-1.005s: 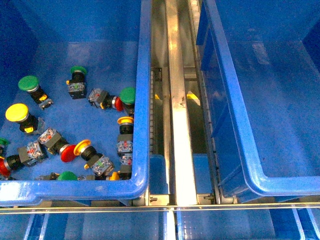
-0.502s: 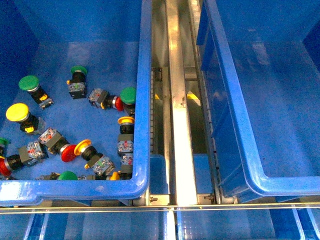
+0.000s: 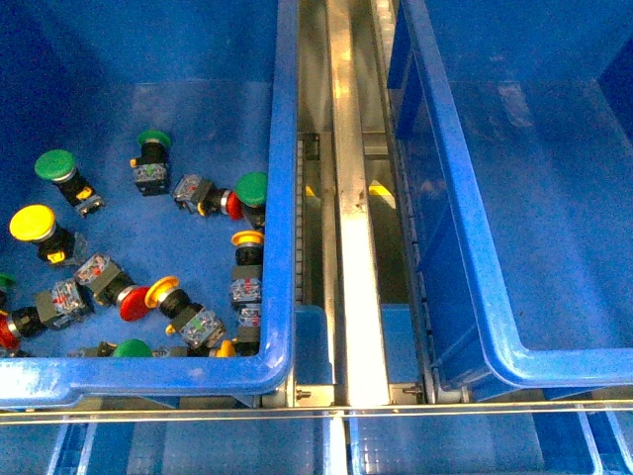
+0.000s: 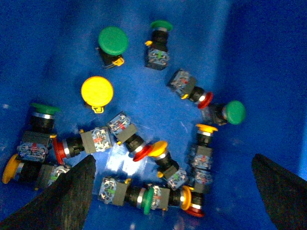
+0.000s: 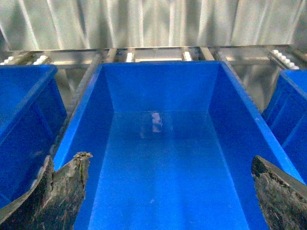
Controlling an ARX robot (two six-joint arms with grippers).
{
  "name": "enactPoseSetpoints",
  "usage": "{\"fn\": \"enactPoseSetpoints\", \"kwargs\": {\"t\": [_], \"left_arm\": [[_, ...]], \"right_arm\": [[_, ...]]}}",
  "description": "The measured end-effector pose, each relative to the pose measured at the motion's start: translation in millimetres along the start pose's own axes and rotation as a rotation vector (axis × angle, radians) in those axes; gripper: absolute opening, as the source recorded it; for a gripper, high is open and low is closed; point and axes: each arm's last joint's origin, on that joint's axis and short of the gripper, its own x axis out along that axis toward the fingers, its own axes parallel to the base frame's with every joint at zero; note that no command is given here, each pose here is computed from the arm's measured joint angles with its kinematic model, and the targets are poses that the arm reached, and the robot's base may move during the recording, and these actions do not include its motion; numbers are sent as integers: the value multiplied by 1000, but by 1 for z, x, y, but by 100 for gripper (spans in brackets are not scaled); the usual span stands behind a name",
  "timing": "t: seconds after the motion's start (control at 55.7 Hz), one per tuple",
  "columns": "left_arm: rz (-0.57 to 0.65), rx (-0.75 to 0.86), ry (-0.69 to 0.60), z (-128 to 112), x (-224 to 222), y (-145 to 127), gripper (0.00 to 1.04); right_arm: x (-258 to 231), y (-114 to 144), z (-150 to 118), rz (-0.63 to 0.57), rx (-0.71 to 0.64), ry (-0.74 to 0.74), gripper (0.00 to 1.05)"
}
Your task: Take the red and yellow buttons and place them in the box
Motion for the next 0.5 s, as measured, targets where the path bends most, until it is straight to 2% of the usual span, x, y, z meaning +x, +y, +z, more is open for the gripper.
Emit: {"fn": "enactPoseSetpoints", "kwargs": {"t": [0.305, 0.502], "left_arm": [[105, -17, 136, 4, 76, 12, 97], [181, -36, 194, 2, 112, 44, 97]], "right_arm": [[0, 0, 0, 0, 0, 0, 99], [0, 0, 0, 0, 0, 0, 99]]}}
